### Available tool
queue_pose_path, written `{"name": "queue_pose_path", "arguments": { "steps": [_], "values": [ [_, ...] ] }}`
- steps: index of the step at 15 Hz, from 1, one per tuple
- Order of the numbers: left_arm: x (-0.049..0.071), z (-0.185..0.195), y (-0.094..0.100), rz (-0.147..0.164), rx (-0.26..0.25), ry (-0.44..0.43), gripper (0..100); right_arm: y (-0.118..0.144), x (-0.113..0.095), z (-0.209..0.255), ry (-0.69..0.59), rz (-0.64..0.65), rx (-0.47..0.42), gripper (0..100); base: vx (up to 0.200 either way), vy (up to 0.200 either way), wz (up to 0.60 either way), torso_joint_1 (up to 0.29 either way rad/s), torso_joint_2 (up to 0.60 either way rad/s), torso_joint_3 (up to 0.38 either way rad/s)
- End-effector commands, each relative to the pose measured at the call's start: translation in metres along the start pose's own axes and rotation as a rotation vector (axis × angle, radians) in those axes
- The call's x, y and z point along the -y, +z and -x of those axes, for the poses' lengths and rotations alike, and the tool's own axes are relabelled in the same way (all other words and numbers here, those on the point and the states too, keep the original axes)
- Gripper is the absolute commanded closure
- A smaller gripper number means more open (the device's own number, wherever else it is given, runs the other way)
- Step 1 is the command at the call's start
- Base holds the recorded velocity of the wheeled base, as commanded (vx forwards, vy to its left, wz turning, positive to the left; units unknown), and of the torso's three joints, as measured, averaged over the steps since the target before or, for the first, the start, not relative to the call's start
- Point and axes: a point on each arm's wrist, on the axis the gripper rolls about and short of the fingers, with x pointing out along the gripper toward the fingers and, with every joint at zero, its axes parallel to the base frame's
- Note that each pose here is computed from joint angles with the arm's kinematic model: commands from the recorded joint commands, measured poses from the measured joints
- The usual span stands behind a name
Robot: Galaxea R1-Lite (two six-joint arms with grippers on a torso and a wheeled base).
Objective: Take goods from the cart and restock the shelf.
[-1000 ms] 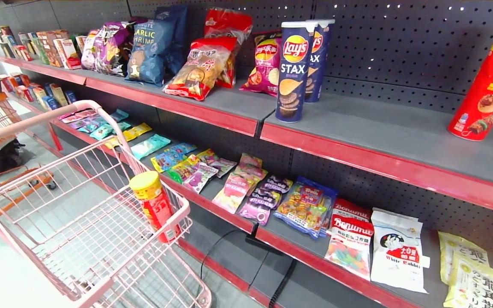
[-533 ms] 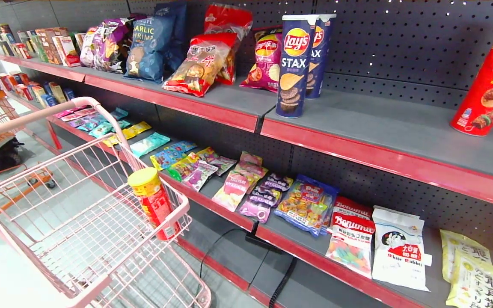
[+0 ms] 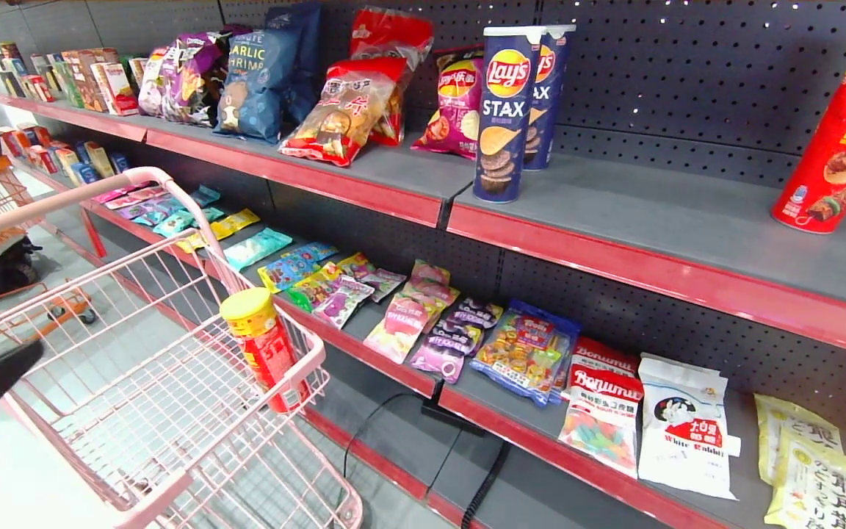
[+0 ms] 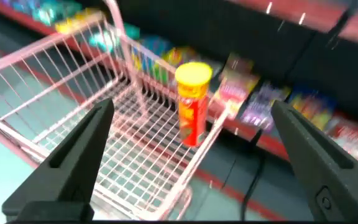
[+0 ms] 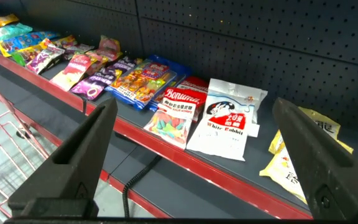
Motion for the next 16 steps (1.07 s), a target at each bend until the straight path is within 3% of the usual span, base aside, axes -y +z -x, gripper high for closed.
{"name": "queue_pose_path", "arguments": {
  "steps": [1, 3, 5, 9, 12, 16],
  "values": [
    [-0.045, -0.13, -0.024, -0.097, -0.345, -0.054, 0, 0.0, 0.0, 0.0, 0.0, 0.0, -0.001, 0, 0.0, 0.0, 0.0, 0.0, 0.0, 0.0],
    [-0.051, -0.159, -0.042, -0.151, -0.384, -0.203, 0, 0.0, 0.0, 0.0, 0.0, 0.0, -0.001, 0, 0.0, 0.0, 0.0, 0.0, 0.0, 0.0],
    [-0.055, -0.173, -0.06, -0.149, -0.421, -0.225, 0, 0.0, 0.0, 0.0, 0.001, 0.0, -0.001, 0, 0.0, 0.0, 0.0, 0.0, 0.0, 0.0],
    [-0.06, -0.202, -0.084, -0.151, -0.407, -0.268, 0, 0.0, 0.0, 0.0, 0.0, 0.002, -0.001, 0, 0.0, 0.0, 0.0, 0.0, 0.0, 0.0],
    [-0.043, -0.217, -0.095, -0.172, -0.419, -0.337, 0, 0.0, 0.0, 0.0, 0.001, 0.002, -0.001, 0, 0.0, 0.0, 0.0, 0.0, 0.0, 0.0],
    [-0.039, -0.239, -0.105, -0.195, -0.373, -0.361, 0, 0.0, 0.0, 0.0, 0.001, 0.002, -0.001, 0, 0.0, 0.0, 0.0, 0.0, 0.0, 0.0]
  ]
}}
